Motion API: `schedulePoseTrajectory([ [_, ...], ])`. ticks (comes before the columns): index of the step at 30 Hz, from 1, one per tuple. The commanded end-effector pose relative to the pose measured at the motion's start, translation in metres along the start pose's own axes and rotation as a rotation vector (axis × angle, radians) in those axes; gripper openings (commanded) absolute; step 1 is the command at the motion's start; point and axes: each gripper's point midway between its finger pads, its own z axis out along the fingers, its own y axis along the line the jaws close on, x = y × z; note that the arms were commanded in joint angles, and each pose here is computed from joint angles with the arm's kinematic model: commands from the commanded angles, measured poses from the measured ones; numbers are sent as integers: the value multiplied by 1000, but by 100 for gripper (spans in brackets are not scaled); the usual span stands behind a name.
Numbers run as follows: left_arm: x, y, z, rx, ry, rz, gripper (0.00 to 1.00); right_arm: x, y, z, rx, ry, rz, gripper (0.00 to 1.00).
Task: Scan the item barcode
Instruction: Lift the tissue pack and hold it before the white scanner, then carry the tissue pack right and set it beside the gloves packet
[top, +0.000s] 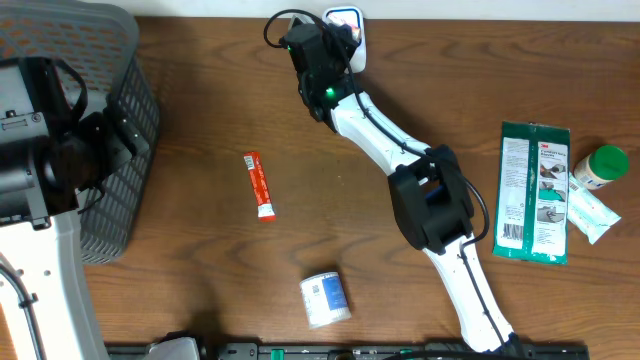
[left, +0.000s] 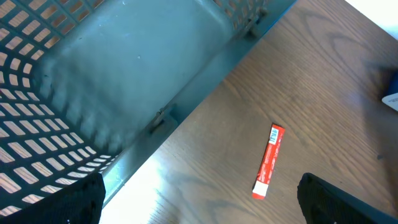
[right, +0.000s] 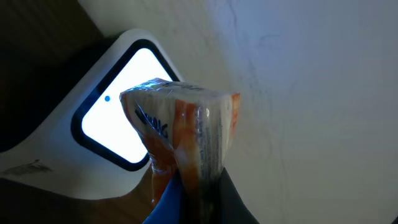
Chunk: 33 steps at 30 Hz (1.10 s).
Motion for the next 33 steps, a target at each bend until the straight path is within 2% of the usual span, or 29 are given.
schedulePoseTrajectory([
  [1, 1, 2, 1, -7, 4, 2, 98, 0, -7, 2, 5, 1, 60, 1],
  [11, 1, 2, 1, -7, 4, 2, 98, 5, -23, 2, 22, 14, 167, 1],
  [18, 1, 2, 1, -7, 4, 2, 98, -6, -87, -37, -3, -27, 317, 1],
  [26, 1, 2, 1, -7, 4, 2, 98, 0, -163, -127, -314, -134, 604, 1],
  [33, 1, 2, 1, -7, 4, 2, 98, 59, -201, -192, -623, -97, 752, 1],
])
